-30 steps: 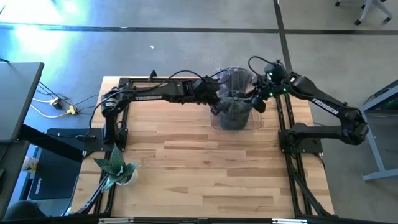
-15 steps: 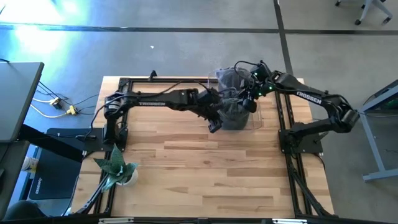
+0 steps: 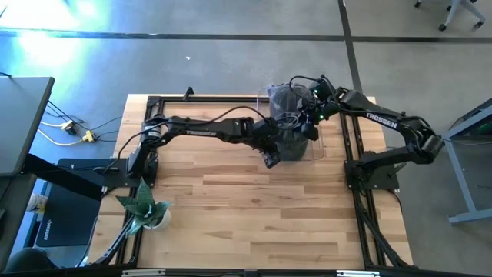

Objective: Pick & Place hat
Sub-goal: Put the black cap into the bottom transparent bin

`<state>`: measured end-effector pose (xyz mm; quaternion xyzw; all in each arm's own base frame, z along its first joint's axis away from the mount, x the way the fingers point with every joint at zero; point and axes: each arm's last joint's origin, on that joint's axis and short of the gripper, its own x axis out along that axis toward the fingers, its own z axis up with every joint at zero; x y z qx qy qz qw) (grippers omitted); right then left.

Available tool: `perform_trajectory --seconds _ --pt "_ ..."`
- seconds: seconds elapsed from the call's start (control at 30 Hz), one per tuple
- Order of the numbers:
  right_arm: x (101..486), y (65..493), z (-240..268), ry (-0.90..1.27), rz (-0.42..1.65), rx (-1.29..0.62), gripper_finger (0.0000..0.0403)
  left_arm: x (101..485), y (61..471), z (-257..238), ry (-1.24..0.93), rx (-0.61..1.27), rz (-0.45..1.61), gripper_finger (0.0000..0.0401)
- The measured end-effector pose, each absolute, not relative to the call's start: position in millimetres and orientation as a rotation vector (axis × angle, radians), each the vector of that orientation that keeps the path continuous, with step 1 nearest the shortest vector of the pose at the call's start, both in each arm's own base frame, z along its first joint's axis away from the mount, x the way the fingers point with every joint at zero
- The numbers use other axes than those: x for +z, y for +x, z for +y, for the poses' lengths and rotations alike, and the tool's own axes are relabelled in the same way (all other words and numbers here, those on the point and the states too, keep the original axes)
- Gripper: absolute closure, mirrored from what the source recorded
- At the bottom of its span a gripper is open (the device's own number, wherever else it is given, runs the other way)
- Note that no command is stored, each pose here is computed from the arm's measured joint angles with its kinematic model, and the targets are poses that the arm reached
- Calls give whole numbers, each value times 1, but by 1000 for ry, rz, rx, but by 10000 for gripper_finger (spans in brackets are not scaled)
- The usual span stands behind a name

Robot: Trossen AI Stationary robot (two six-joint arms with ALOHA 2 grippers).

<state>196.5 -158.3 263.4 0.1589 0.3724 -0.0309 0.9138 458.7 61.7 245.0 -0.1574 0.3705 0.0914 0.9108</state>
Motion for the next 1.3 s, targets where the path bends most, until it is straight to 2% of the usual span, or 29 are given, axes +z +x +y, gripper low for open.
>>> perform_trajectory --seconds 0.2,0.4,0.47,0.6,0.73,0.97,1.3 --pt "264 197 -158 353 757 -51 303 245 459 64 -298 252 758 259" --pt "264 196 -158 352 755 -51 381 245 458 64 -302 281 754 259" --pt "264 196 -158 350 758 -57 395 245 459 64 -333 282 751 259" --pt "264 196 -158 348 771 -89 387 248 458 61 -427 198 754 259" --pt "264 196 -159 345 772 -92 398 259 460 53 -432 137 693 259" --pt "274 187 -156 332 735 -101 399 256 472 48 -281 208 594 259" --pt "281 171 -164 341 708 -206 396 254 472 52 -141 340 591 259"
